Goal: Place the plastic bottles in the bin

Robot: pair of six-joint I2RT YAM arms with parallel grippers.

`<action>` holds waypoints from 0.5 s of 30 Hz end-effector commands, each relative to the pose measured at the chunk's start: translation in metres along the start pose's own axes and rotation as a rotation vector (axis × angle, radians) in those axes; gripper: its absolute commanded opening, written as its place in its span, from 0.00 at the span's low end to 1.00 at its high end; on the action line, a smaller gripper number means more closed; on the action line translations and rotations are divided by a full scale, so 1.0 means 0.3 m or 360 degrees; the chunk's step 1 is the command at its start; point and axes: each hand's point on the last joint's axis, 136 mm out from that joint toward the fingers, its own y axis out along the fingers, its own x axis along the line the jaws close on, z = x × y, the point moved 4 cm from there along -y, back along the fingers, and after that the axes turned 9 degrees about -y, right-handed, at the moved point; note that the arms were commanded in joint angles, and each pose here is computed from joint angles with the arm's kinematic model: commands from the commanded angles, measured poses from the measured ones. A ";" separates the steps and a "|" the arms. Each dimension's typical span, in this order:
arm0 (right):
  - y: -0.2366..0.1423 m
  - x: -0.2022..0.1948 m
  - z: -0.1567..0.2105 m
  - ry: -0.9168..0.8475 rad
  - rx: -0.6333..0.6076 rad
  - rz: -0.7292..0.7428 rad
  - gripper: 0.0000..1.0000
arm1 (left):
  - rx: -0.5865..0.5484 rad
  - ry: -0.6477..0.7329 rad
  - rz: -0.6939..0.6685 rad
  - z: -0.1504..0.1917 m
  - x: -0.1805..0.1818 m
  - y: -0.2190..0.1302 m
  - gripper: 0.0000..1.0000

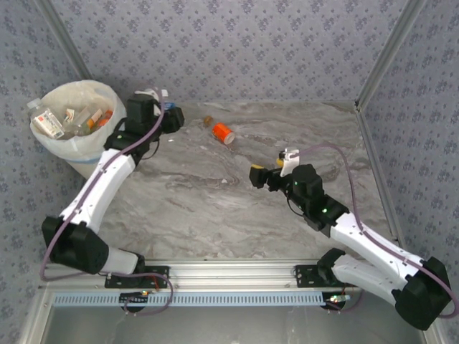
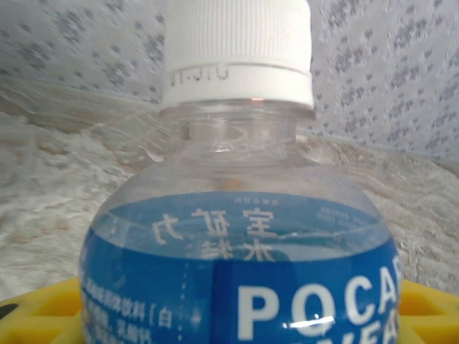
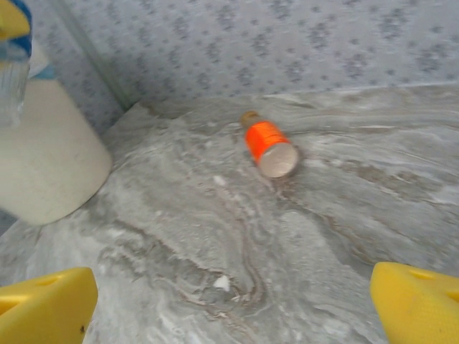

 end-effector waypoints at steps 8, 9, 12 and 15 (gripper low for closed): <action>0.056 0.200 -0.153 -0.0237 -0.0172 -0.0407 1.00 | -0.0256 0.0129 -0.0174 -0.208 0.082 -0.260 0.53; 0.059 0.209 -0.159 -0.0244 -0.0174 -0.0419 1.00 | -0.0304 0.0112 -0.0208 -0.238 0.099 -0.277 0.53; 0.070 0.223 -0.167 -0.0259 -0.0173 -0.0424 1.00 | -0.0476 0.0027 -0.0308 -0.343 0.166 -0.335 0.53; 0.077 0.226 -0.167 -0.0265 -0.0169 -0.0416 1.00 | -0.0621 -0.0052 -0.0437 -0.441 0.249 -0.374 0.53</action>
